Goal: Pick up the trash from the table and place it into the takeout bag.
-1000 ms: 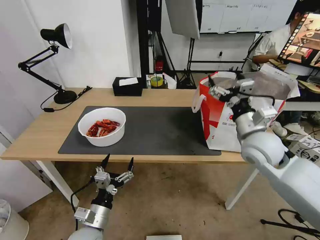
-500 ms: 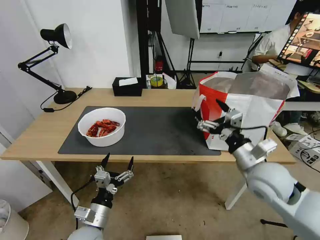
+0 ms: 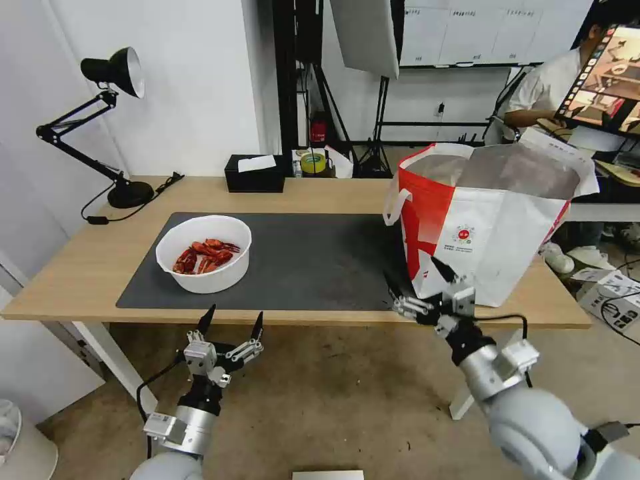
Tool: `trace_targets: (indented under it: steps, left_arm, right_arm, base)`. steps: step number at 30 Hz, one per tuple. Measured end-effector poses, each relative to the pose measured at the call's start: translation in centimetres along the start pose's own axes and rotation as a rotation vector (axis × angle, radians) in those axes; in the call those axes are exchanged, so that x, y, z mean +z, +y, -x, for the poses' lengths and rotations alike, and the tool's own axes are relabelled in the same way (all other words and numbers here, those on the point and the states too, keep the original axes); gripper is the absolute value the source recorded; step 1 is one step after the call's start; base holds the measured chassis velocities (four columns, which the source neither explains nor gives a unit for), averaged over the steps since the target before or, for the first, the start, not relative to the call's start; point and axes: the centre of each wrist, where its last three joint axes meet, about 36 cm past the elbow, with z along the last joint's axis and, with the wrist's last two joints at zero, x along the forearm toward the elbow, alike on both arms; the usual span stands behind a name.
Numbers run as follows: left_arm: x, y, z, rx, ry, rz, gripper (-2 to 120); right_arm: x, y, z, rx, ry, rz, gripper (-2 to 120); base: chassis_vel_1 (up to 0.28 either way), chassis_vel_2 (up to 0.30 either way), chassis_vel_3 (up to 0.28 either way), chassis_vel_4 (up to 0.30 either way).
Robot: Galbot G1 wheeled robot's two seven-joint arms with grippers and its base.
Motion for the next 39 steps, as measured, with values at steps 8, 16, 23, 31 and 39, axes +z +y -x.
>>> trace_targets:
  steps: [8, 16, 23, 31, 39]
  left_arm:
    - [0.1, 0.0, -0.1, -0.003, 0.001, -0.001, 100]
    - [0.1, 0.2, -0.2, -0.006, 0.003, 0.003, 100]
    - [0.1, 0.2, -0.4, -0.007, 0.004, 0.001, 100]
    - [0.1, 0.1, -0.4, -0.007, 0.003, 0.001, 100]
    - [0.1, 0.1, -0.5, -0.009, 0.002, 0.000, 100]
  right_arm:
    - [1.8, 0.9, -2.0, 0.084, 0.051, -0.004, 100]
    - [2.8, 1.8, -3.4, 0.172, 0.086, -0.013, 100]
    - [2.8, 2.8, -4.3, 0.240, 0.132, -0.009, 100]
    - [2.9, 3.5, -4.9, 0.288, 0.165, 0.002, 100]
    - [3.0, 3.9, -5.3, 0.297, 0.184, 0.000, 100]
  base:
    - [0.000, 0.000, 0.000, 0.000]
    - [0.000, 0.000, 0.000, 0.000]
    - [0.000, 0.000, 0.000, 0.000]
    - [0.000, 0.000, 0.000, 0.000]
    - [0.000, 0.000, 0.000, 0.000]
